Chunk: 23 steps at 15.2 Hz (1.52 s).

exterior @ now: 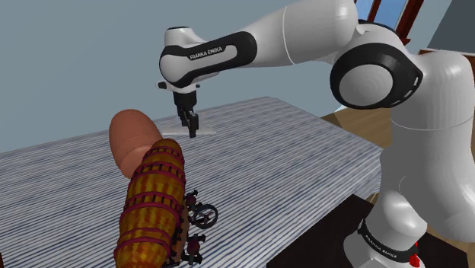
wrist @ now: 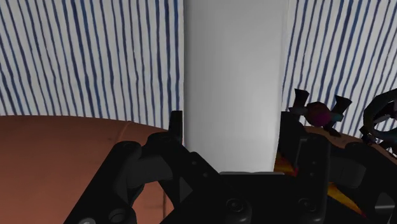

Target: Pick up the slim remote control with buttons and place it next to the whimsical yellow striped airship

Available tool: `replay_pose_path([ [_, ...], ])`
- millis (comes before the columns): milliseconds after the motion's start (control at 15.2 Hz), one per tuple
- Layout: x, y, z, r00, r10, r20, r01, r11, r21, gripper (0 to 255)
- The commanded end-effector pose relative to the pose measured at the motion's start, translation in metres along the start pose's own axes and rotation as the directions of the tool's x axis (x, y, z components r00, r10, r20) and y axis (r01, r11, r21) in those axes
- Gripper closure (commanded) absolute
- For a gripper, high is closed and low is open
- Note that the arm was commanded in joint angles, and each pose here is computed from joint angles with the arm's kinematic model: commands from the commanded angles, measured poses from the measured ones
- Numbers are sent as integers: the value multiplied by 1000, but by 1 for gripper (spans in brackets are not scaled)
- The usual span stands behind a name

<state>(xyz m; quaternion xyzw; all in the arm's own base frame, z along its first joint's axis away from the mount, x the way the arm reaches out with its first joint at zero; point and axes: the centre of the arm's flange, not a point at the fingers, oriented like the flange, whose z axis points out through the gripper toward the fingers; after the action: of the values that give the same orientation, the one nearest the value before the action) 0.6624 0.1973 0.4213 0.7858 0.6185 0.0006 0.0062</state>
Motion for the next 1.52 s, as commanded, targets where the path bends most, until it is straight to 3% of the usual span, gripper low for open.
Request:
replay_pose_path([
  [0,1,-1,12,1000,-2,1,2,1000,3,255],
  [1452,2,-2,128,1000,-2,1,2,1000,3,255],
])
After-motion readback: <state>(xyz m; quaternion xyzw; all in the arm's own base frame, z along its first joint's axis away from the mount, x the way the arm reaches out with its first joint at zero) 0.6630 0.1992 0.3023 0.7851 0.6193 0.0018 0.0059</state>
